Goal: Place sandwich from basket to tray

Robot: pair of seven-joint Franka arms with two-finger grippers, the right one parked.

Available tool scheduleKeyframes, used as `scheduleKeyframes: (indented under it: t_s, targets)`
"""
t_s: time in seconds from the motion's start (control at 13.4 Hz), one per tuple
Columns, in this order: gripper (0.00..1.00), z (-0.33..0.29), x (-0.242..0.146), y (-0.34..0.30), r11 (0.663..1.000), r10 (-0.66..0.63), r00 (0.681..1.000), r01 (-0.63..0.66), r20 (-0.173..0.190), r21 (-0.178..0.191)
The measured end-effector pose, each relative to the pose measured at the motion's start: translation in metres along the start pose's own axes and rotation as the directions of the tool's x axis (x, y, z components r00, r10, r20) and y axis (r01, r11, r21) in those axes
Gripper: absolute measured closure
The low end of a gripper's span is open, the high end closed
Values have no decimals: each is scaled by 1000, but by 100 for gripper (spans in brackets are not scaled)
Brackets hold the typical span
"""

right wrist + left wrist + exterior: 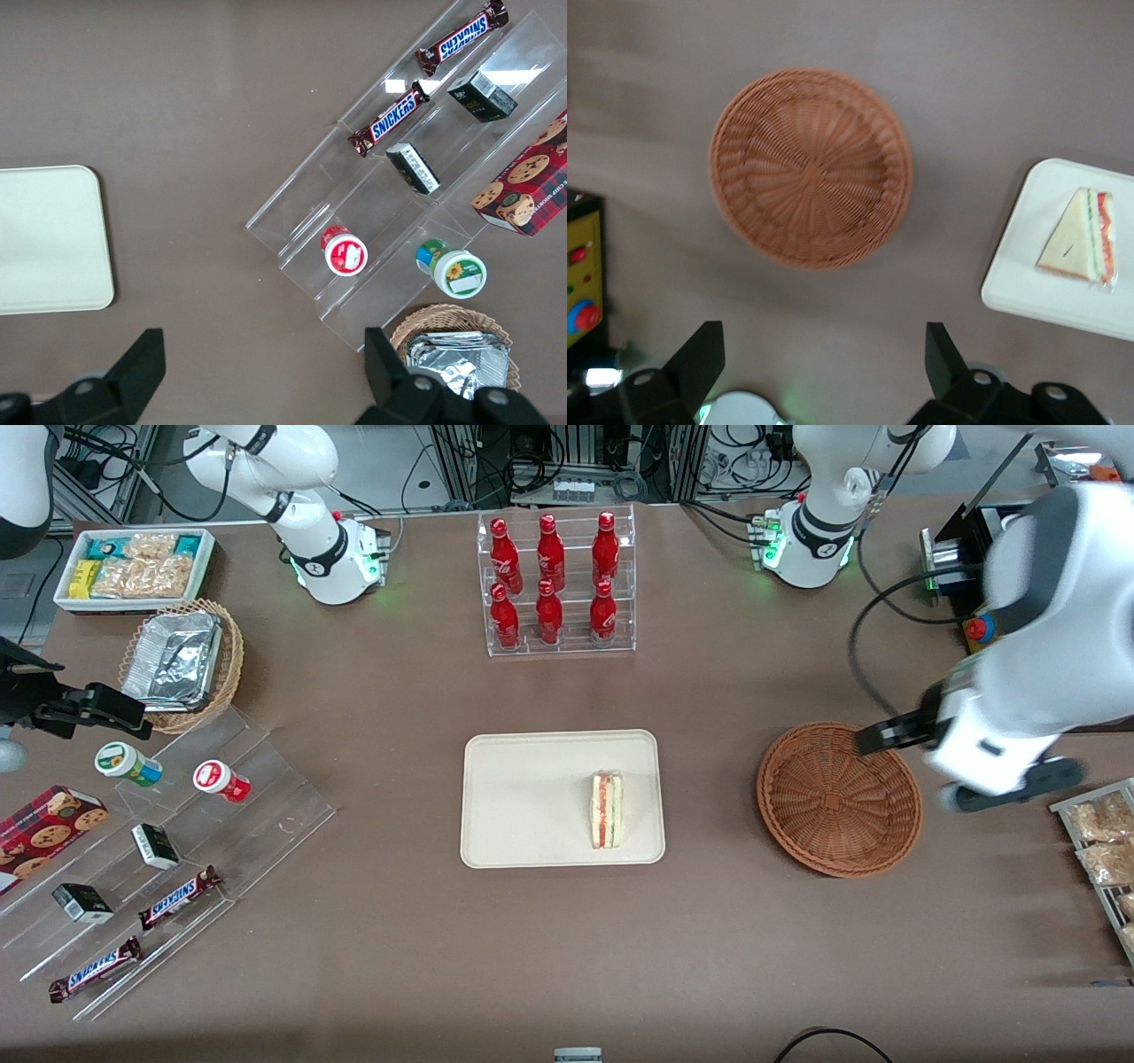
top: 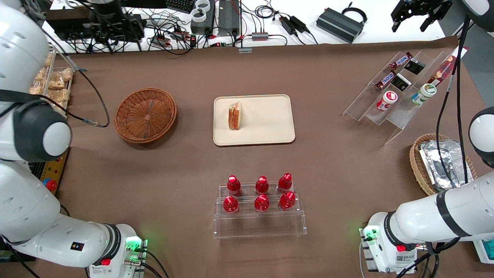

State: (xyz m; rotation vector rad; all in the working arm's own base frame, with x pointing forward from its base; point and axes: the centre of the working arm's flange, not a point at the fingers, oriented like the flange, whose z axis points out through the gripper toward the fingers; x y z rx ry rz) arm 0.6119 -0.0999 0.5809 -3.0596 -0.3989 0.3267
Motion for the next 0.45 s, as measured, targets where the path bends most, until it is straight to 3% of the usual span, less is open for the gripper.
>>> scheduleKeyframes:
  t_s: [0.22,0.45]
  targets:
    - [0,-22,-21,-38,1000,-23,998,24,52,-15]
    - [0,-30,-50,-60,1000,-13,993,13,114,-5]
